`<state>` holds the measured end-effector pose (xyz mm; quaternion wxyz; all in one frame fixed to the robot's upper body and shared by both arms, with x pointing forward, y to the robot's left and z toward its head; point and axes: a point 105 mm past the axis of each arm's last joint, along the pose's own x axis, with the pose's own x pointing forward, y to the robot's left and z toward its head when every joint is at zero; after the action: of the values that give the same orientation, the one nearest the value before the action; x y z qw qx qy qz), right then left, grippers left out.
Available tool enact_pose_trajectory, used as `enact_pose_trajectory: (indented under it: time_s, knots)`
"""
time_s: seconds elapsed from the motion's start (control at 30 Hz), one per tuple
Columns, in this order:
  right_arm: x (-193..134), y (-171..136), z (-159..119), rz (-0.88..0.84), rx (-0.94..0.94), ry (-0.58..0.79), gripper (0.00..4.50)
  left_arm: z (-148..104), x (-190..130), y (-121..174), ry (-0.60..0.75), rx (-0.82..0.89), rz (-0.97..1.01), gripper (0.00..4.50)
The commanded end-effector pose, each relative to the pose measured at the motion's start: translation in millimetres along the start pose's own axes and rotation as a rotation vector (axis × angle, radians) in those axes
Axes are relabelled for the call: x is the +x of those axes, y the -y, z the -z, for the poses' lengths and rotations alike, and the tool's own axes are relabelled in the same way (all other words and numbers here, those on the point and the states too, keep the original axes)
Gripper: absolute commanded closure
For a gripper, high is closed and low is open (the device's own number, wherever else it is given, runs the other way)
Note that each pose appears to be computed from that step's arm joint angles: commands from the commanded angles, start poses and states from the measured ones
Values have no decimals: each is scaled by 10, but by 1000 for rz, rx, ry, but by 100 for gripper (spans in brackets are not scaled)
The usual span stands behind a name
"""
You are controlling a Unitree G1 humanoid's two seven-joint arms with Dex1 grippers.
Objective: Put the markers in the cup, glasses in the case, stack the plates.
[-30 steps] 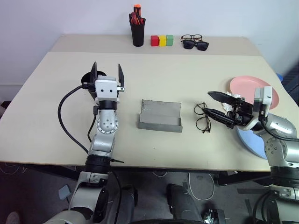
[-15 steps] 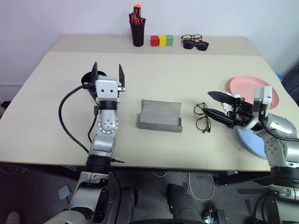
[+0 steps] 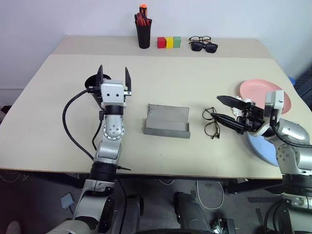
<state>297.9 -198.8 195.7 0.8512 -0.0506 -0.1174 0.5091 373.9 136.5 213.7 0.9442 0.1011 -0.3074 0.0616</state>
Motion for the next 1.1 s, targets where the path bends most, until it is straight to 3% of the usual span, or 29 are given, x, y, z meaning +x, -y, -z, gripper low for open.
enact_pose_trajectory:
  time_s: [0.03,1.1]
  knots:
    - [-32,3,-128,1,-49,12,120,-126,30,10,50,-4,2,68]
    - [-34,18,-132,4,-51,10,120,-122,19,23,49,-5,10,68]
